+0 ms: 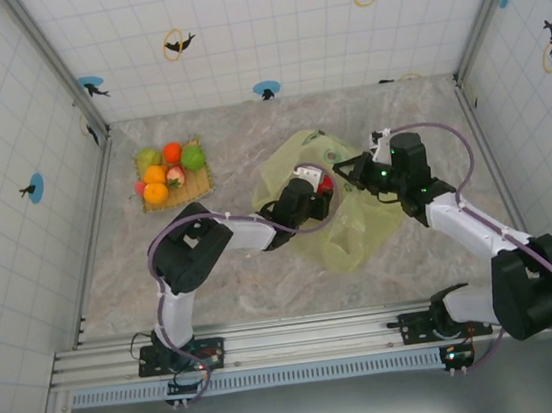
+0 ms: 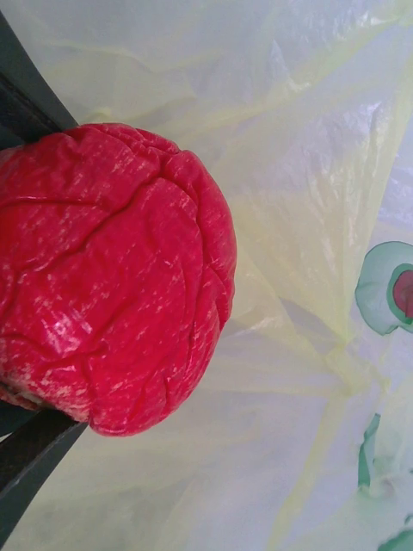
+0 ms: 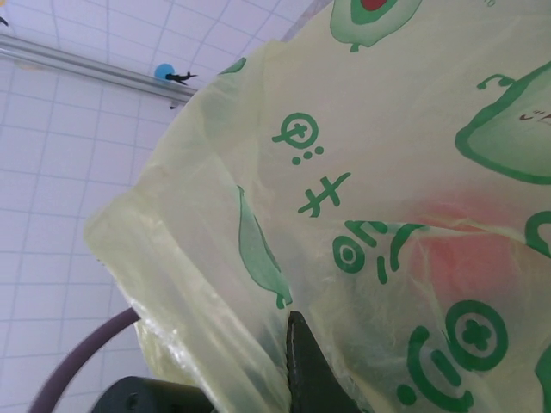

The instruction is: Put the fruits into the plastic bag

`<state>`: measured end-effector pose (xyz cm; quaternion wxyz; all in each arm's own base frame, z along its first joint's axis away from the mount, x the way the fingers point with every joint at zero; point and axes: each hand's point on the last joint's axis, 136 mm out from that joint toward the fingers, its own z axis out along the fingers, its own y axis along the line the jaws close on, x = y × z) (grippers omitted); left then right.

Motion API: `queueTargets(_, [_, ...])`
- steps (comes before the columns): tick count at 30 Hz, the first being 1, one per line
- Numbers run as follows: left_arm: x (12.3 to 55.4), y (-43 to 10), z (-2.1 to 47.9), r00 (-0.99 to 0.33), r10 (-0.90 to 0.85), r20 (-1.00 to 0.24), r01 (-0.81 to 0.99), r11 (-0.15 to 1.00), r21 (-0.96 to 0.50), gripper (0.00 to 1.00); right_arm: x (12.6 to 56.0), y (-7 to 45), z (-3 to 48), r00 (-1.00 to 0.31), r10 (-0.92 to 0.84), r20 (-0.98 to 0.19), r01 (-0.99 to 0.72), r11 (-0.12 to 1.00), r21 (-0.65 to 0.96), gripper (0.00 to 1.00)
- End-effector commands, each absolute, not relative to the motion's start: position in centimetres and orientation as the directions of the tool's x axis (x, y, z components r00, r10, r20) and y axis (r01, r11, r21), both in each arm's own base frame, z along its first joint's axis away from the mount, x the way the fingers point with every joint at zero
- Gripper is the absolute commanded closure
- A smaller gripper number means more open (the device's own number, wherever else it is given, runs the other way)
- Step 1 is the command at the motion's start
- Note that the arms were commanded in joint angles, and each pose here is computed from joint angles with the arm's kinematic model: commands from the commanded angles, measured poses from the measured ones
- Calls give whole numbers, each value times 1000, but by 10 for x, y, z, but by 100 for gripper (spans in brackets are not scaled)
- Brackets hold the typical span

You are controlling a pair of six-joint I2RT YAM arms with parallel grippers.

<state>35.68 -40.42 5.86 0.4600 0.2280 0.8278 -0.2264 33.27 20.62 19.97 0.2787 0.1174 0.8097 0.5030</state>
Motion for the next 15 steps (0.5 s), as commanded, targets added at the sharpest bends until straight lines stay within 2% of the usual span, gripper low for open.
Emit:
queueTargets(1, [383, -413, 82, -426, 12, -905, 539, 806, -243, 37, 333, 209, 203, -815, 486, -314, -99, 417, 903, 100])
queueTargets(5, [391, -414, 77, -439, -25, -898, 520, 809, -276, 32, 333, 207, 195, -812, 495, -308, -84, 423, 902, 100])
queueTargets(9, [392, -411, 73, -442, -14, -897, 513, 816, -266, 21, 332, 205, 189, -811, 503, -298, -72, 420, 905, 100])
queueTargets(15, [375, -407, 76, -476, 9, -879, 544, 789, -287, 11, 333, 199, 183, -796, 516, -316, -58, 455, 889, 100])
